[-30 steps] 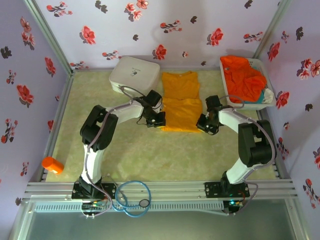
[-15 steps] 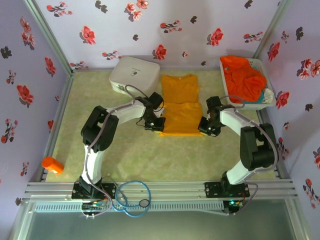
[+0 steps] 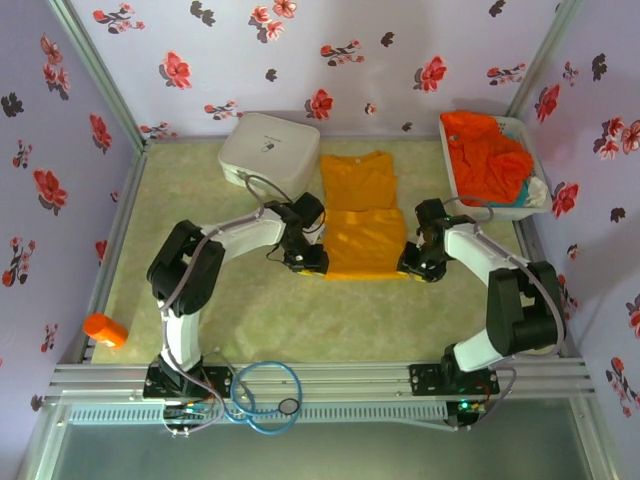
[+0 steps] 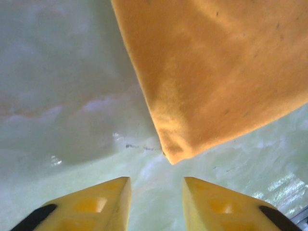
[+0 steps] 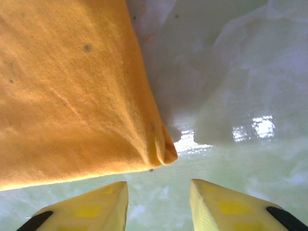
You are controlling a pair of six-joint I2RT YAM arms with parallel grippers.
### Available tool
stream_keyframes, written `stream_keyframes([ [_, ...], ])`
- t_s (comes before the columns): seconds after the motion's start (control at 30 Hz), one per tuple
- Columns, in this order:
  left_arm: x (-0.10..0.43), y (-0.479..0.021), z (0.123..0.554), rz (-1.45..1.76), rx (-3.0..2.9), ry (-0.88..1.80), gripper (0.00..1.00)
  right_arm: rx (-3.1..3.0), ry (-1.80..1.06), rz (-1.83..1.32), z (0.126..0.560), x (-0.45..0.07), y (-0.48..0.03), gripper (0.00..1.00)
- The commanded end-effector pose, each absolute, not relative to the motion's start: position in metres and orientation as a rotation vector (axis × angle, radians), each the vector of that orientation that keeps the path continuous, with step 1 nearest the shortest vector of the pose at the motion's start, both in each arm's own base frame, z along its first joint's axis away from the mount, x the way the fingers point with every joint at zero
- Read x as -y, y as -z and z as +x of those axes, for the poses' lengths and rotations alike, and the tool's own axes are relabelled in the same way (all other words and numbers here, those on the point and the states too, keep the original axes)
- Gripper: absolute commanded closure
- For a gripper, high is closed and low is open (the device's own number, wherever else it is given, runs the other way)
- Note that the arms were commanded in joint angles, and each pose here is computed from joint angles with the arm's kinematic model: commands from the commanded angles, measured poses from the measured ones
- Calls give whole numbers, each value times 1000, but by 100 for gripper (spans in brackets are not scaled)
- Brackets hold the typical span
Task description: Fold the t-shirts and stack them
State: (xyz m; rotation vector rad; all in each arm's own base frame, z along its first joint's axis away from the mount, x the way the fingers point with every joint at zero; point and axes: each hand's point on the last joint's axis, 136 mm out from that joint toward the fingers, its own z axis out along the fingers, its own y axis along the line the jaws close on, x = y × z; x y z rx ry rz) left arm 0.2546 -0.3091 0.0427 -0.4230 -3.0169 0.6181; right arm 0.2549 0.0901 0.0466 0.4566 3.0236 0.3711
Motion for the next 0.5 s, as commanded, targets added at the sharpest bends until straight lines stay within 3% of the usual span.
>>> stream_keyframes([
  [0.0,319,-52,254,-308,3005,-771,59,-3018,-325,483,246,-84,-48,56],
  [0.17,340,-46,257,-148,2954,-970,56,-2995,-350,504,253,-87,-41,54],
  [0.47,347,-34,262,-78,2957,-978,59,-2971,-392,507,271,-93,-31,53],
])
